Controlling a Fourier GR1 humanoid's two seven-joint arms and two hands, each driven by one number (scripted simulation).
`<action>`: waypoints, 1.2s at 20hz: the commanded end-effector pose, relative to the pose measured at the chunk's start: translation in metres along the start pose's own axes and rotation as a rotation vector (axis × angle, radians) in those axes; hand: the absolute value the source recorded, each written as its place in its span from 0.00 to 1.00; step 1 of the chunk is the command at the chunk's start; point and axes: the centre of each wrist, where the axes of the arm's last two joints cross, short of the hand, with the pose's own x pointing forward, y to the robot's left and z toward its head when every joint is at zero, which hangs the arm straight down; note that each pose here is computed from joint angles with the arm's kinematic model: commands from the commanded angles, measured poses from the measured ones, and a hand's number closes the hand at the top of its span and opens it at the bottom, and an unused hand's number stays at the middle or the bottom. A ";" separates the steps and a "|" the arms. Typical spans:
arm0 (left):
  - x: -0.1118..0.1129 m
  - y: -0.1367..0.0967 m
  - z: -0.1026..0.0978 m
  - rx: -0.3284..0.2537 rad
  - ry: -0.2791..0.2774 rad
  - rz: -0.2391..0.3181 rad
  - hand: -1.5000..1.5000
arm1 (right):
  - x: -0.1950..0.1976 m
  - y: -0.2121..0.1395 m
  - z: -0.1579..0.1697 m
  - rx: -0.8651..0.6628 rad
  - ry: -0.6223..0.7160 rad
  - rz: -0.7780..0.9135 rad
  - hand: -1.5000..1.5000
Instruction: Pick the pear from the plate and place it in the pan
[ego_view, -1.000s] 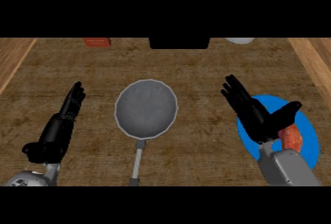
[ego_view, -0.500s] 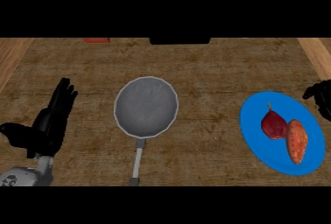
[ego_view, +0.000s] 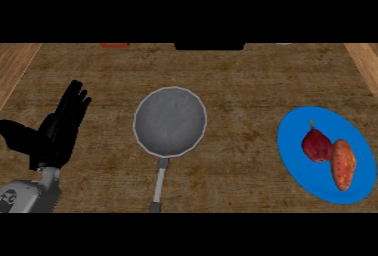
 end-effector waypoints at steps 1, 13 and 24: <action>0.016 0.005 -0.010 -0.004 0.012 -0.018 0.50 | 0.017 -0.032 -0.012 0.080 -0.043 0.116 0.00; 0.013 0.004 -0.013 -0.034 0.016 0.003 0.50 | 0.045 -0.003 -0.098 0.401 0.081 0.479 0.00; 0.004 0.002 -0.003 -0.002 0.021 0.009 0.50 | 0.037 0.041 -0.114 0.807 0.240 0.632 0.00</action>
